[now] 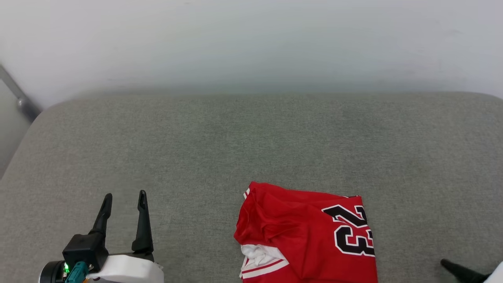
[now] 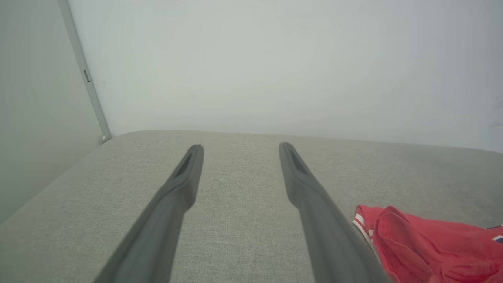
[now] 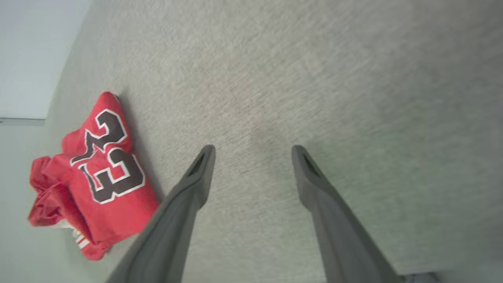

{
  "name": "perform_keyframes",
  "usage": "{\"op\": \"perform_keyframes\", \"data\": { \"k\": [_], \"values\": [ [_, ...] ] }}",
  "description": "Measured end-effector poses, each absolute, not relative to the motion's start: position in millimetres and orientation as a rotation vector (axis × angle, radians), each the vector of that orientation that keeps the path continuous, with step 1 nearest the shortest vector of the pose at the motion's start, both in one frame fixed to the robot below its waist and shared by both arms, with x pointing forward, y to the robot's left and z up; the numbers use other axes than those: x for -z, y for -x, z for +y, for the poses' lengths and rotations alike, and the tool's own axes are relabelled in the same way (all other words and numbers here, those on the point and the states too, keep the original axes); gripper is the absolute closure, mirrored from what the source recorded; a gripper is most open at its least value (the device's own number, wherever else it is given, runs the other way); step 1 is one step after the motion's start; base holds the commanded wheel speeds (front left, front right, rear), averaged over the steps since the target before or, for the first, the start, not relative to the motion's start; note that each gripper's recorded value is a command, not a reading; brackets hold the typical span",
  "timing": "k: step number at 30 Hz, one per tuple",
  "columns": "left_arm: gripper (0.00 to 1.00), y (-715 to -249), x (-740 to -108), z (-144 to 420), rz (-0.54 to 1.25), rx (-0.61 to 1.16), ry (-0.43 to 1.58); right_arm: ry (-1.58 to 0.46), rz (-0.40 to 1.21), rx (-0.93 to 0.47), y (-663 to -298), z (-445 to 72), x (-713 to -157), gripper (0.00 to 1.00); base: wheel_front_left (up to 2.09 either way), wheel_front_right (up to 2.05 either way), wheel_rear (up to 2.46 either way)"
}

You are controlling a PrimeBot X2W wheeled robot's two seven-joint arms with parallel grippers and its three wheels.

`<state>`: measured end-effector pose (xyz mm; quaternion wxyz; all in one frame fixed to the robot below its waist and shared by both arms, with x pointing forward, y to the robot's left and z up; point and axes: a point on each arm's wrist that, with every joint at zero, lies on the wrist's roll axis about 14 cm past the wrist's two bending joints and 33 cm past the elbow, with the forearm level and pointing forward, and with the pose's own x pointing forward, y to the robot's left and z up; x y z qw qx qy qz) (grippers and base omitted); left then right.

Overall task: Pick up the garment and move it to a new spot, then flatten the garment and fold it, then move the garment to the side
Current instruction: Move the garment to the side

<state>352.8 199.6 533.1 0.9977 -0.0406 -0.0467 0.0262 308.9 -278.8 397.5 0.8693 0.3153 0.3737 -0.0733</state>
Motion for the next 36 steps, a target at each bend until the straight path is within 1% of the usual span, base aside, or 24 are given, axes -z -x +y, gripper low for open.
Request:
{"op": "perform_keyframes", "data": {
  "k": [3, 6, 9, 14, 18, 19, 20, 21, 24, 27, 30, 36],
  "values": [
    [0.00, -352, -534, 203, -0.102, -0.067, 0.088, -0.887, 0.928, 0.057, -304, -236, -380, 0.00, 0.00, 0.00, 0.00],
    [0.00, -352, -534, 205, -0.108, -0.078, 0.093, -1.040, 0.986, -0.044, -316, -204, -381, 0.00, 0.00, 0.00, 0.00],
    [0.00, -352, -529, 206, -0.099, -0.083, 0.096, -1.176, 1.008, -0.132, -333, -179, -386, 0.00, 0.00, 0.00, 0.00],
    [0.00, -353, -526, 208, -0.095, -0.095, 0.100, -1.320, 1.054, -0.245, -358, -137, -388, 0.00, 0.00, 0.00, 0.00],
    [0.00, -352, -524, 216, -0.093, -0.120, 0.098, -1.319, 1.109, -0.295, -367, -110, -385, 0.00, 0.00, 0.00, 0.00],
    [0.00, -351, -524, 217, -0.094, -0.125, 0.097, -1.306, 1.114, -0.303, -368, -106, -385, 0.34, 0.00, 0.00, 0.00],
    [0.00, -350, -525, 219, -0.096, -0.130, 0.094, -1.292, 1.111, -0.308, -370, -104, -386, 0.85, 0.00, 0.00, 0.00],
    [0.00, -350, -525, 220, -0.096, -0.133, 0.094, -1.270, 1.113, -0.318, -371, -101, -387, 1.00, 0.00, 0.00, 0.00],
    [0.00, -350, -526, 222, -0.103, -0.139, 0.093, -1.158, 1.101, -0.340, -374, -96, -392, 1.00, 0.00, 0.00, 0.00],
    [0.00, -351, -526, 222, -0.104, -0.136, 0.089, -1.002, 1.058, -0.366, -380, -99, -403, 1.00, 0.00, 0.00, 0.00],
    [0.00, -355, -527, 216, -0.112, -0.115, 0.094, -0.755, 0.998, -0.392, -388, -108, -419, 1.00, 0.00, 0.00, 0.00],
    [0.00, -367, -530, 197, -0.123, -0.047, 0.089, -0.280, 0.889, -0.435, -389, -125, -452, 1.00, 0.00, 0.00, 0.00]
  ]
}}
